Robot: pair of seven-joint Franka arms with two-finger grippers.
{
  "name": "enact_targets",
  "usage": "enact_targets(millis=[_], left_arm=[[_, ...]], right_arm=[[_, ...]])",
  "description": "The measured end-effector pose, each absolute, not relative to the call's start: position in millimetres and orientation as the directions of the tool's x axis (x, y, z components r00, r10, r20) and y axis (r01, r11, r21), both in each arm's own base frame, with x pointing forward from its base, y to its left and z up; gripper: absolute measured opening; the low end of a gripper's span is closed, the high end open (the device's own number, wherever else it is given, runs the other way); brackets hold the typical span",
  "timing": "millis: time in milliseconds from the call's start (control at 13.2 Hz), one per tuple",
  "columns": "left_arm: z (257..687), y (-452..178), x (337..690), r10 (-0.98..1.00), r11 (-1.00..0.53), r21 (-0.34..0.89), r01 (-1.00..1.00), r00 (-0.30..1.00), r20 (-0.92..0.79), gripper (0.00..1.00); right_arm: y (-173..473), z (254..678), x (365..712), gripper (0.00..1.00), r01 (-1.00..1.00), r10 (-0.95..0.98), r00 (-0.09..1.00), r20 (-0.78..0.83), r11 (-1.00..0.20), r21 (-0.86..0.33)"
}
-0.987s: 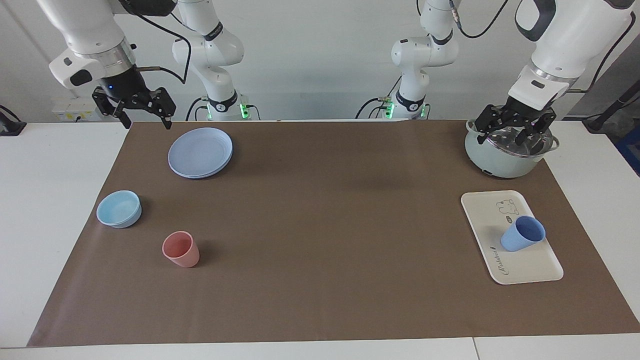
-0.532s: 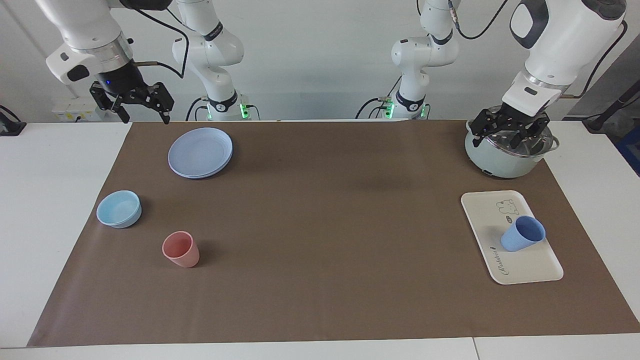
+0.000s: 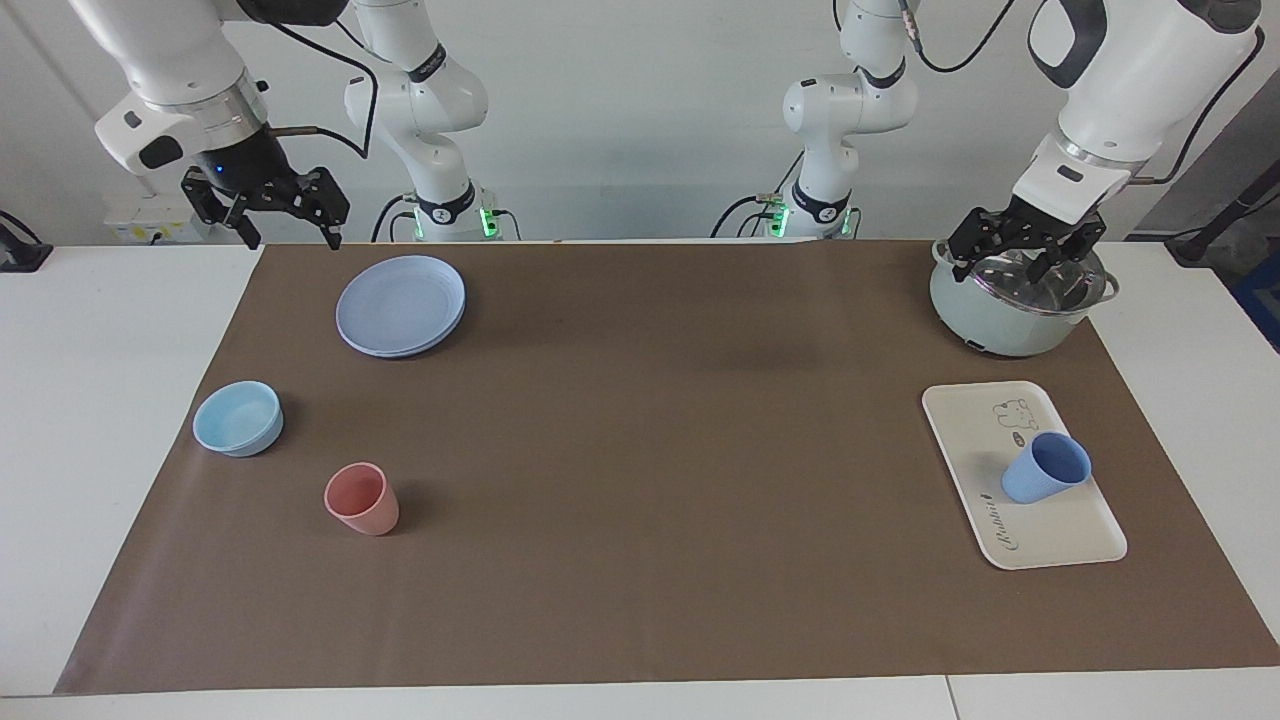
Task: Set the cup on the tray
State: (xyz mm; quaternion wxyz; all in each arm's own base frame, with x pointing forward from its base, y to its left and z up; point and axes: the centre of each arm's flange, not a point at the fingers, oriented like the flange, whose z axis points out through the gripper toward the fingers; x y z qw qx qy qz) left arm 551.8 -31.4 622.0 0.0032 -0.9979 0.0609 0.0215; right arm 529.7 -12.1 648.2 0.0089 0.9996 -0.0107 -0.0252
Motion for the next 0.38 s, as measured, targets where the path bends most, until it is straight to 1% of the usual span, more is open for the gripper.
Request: enact_targets(millis=[380], left_arm=[[631.6,-35.7,549.2,-0.129,-0.992,-0.006,-0.129,0.991,-0.017,1.00]], right_arm=[[-2.2,648.0,529.6,1.00,0.004,0.003,0.999,-0.052,-1.000,0.018]])
